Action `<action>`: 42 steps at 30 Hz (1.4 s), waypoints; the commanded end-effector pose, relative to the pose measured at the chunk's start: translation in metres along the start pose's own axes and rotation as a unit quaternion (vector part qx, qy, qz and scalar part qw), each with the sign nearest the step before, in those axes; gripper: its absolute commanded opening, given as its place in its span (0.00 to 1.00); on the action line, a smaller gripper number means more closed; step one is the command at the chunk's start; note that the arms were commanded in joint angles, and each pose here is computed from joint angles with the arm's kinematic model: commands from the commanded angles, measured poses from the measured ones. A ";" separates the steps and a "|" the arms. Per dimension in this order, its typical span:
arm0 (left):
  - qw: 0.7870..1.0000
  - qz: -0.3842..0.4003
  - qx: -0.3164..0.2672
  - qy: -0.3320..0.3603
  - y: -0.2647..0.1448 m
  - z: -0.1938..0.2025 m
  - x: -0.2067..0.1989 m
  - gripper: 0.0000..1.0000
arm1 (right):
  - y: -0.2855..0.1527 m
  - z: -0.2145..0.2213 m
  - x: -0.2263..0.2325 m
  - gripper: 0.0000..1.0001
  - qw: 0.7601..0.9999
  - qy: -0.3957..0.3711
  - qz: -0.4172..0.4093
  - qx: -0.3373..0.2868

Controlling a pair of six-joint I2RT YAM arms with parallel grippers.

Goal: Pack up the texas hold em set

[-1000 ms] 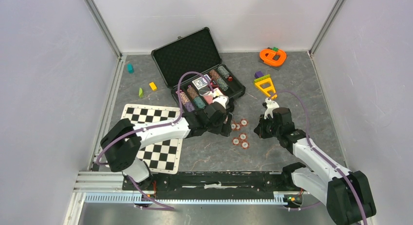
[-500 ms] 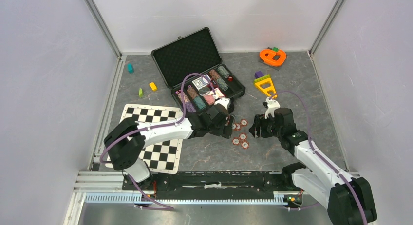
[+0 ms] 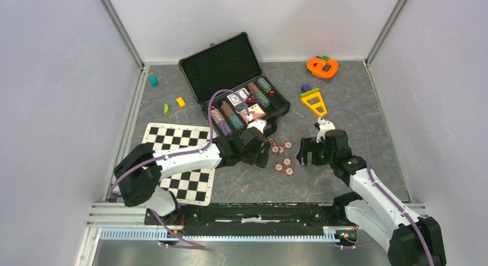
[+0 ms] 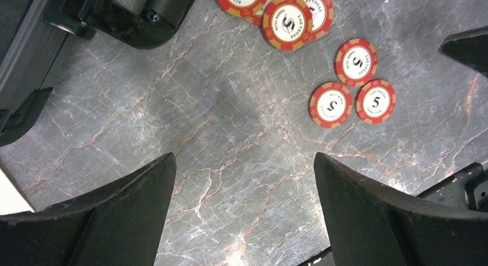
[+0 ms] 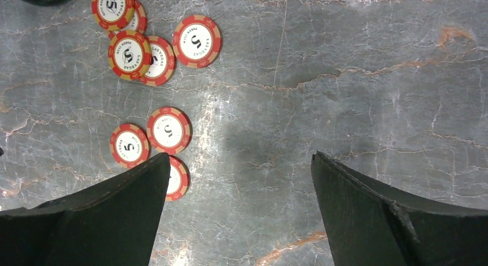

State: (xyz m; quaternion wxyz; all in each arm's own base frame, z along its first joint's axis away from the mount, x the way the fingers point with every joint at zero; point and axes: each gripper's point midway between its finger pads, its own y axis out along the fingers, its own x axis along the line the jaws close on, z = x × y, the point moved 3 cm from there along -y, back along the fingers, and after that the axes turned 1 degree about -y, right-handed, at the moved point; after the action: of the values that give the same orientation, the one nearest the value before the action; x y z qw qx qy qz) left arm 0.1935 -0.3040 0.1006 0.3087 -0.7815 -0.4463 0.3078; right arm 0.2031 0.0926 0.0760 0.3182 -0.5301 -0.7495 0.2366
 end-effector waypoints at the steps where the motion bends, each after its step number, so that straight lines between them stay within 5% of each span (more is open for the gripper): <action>1: 1.000 0.025 0.005 0.014 -0.005 0.007 -0.005 0.95 | -0.007 -0.016 0.005 0.98 1.000 -0.001 -0.007 -0.026; 12: 0.994 0.066 0.007 0.088 0.010 0.026 -0.044 0.92 | -0.013 -0.016 -0.002 0.94 1.000 0.012 0.028 -0.008; 25: 0.959 0.135 0.022 0.250 0.028 0.037 -0.065 0.94 | -0.015 -0.020 0.001 0.93 1.000 0.003 0.016 -0.019; 42: 0.944 0.133 0.034 0.301 0.055 0.035 -0.074 0.91 | -0.019 -0.028 -0.005 0.93 0.997 0.023 0.038 -0.065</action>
State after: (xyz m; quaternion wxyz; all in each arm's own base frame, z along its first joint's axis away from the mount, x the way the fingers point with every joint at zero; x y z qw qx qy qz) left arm 0.1593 -0.3679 0.0450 0.4259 -0.8612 -0.2403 0.1387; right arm 0.1997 0.0852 0.0896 0.3157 -0.5525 -0.7363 0.2302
